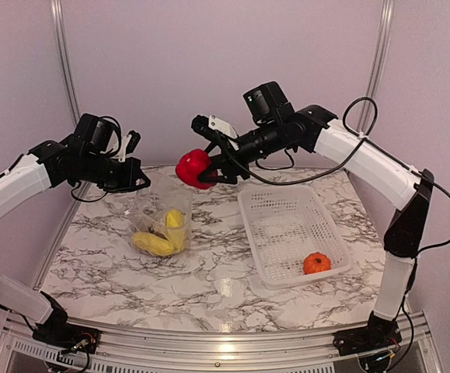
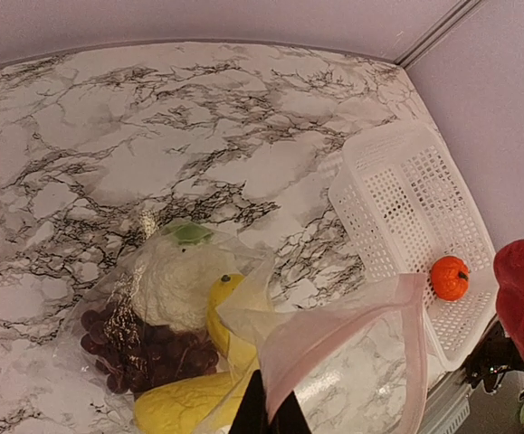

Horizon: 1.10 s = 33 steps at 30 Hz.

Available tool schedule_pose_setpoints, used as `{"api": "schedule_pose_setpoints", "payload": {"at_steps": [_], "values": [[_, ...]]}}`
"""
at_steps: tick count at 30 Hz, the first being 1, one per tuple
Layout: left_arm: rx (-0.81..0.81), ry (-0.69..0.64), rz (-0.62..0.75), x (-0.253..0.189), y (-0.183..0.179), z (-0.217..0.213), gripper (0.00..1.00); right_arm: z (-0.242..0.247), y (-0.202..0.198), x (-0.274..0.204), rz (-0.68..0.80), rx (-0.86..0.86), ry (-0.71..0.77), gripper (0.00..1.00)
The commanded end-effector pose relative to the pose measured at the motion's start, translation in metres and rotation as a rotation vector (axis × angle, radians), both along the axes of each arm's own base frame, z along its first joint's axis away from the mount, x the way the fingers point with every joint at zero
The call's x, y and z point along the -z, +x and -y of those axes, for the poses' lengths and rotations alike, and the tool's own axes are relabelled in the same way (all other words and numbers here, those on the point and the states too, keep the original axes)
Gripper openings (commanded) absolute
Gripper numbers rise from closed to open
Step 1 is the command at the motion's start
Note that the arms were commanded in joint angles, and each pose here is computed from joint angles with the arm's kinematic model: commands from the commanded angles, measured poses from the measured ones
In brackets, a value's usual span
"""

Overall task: Place the food in the zip-top bag and seal the zipper
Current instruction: Place the fake vegetable in the zipper food storage bag.

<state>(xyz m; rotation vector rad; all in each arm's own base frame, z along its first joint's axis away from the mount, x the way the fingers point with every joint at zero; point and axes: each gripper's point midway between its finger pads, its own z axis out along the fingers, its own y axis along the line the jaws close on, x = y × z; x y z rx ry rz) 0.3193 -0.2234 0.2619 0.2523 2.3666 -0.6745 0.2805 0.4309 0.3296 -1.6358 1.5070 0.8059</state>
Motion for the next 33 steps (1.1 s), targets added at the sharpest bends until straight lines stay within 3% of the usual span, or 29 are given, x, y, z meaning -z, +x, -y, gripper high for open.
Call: {"api": "schedule_pose_setpoints", "payload": {"at_steps": [1,13,33], "values": [[0.004,-0.019,0.02,-0.015,-0.003,0.001,0.0,-0.022,0.003,-0.028,0.005,-0.026,0.126,0.56],[0.007,-0.03,0.018,-0.017,-0.005,0.001,0.0,-0.065,-0.01,0.005,-0.12,-0.122,0.141,0.6],[0.024,-0.063,0.029,-0.028,-0.011,0.003,0.0,-0.094,-0.001,0.08,0.068,0.019,-0.039,0.64]]}}
